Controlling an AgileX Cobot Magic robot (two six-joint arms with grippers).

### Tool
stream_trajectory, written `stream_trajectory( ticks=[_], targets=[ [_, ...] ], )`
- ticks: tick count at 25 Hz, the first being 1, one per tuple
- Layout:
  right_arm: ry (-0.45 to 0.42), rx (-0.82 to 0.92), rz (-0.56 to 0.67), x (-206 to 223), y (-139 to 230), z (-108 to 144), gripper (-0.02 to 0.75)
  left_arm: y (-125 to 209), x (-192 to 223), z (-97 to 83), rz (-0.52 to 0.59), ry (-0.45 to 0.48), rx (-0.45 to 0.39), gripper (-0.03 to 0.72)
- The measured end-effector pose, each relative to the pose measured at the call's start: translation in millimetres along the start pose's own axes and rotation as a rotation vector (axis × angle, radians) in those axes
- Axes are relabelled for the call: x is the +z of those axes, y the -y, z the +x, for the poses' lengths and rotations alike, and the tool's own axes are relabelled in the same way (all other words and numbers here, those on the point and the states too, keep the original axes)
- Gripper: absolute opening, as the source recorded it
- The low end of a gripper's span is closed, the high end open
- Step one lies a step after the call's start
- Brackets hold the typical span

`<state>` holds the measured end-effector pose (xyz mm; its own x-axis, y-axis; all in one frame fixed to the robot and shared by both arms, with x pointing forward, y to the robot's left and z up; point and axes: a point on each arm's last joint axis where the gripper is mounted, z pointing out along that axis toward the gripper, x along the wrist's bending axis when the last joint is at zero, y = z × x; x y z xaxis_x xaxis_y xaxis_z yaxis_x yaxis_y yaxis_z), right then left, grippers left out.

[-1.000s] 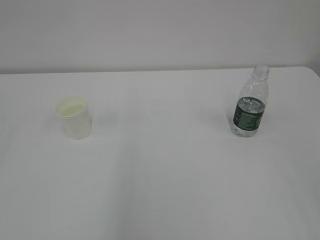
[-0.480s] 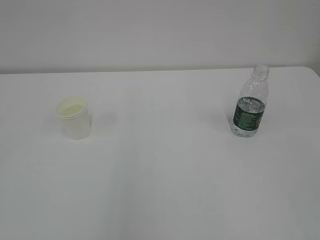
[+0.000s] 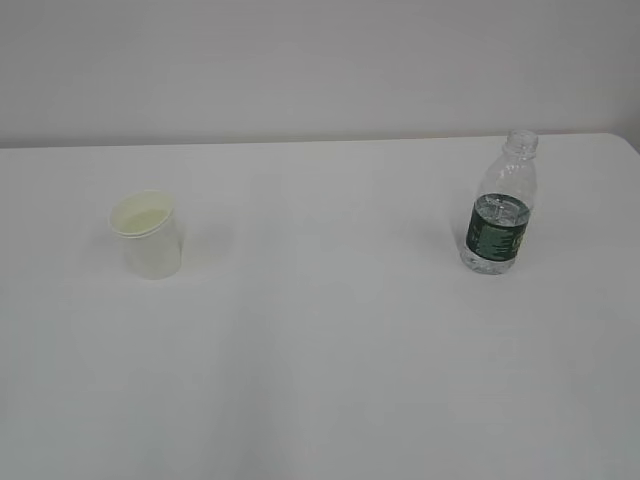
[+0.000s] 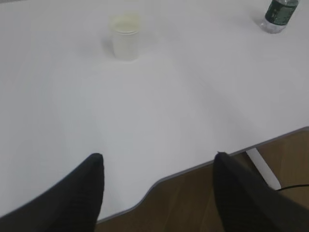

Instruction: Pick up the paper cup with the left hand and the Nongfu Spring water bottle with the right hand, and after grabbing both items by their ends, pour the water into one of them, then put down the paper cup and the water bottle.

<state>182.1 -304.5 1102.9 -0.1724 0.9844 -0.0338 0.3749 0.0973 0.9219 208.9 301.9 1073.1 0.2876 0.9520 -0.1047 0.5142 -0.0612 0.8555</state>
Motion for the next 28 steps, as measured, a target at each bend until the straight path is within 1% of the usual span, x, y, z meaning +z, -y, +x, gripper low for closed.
stream_trajectory(
  ticks=[4, 7, 12, 17, 20, 28],
  targets=[
    [0.003, 0.0, 0.075, 17.9, 11.3, -0.4, 0.59, 6.7, 13.3, 1.6, 0.035, -0.003, -0.004, 0.503],
    [0.003, -0.011, 0.136, 31.9, 21.5, -0.6, 0.59, 7.1, 15.7, 2.3, 0.03, -0.008, -0.003, 0.496],
    [0.008, -0.022, 0.22, 51.6, 37.6, -1.3, 0.59, 6.5, 15.6, 5.4, 0.023, -0.042, 0.01, 0.493],
    [0.032, -0.035, 0.179, 57.0, 36.1, -3.5, 0.59, 4.7, 16.4, 7.0, 0.001, -0.059, 0.017, 0.486],
    [0.045, -0.042, 0.172, 59.1, 36.5, -4.7, 0.59, 3.8, 21.7, 7.6, -0.027, -0.059, 0.019, 0.485],
    [0.077, -0.06, 0.156, 63.8, 37.3, -7.7, 0.59, 3.7, 25.0, 8.1, -0.04, -0.061, 0.02, 0.483]
  ],
)
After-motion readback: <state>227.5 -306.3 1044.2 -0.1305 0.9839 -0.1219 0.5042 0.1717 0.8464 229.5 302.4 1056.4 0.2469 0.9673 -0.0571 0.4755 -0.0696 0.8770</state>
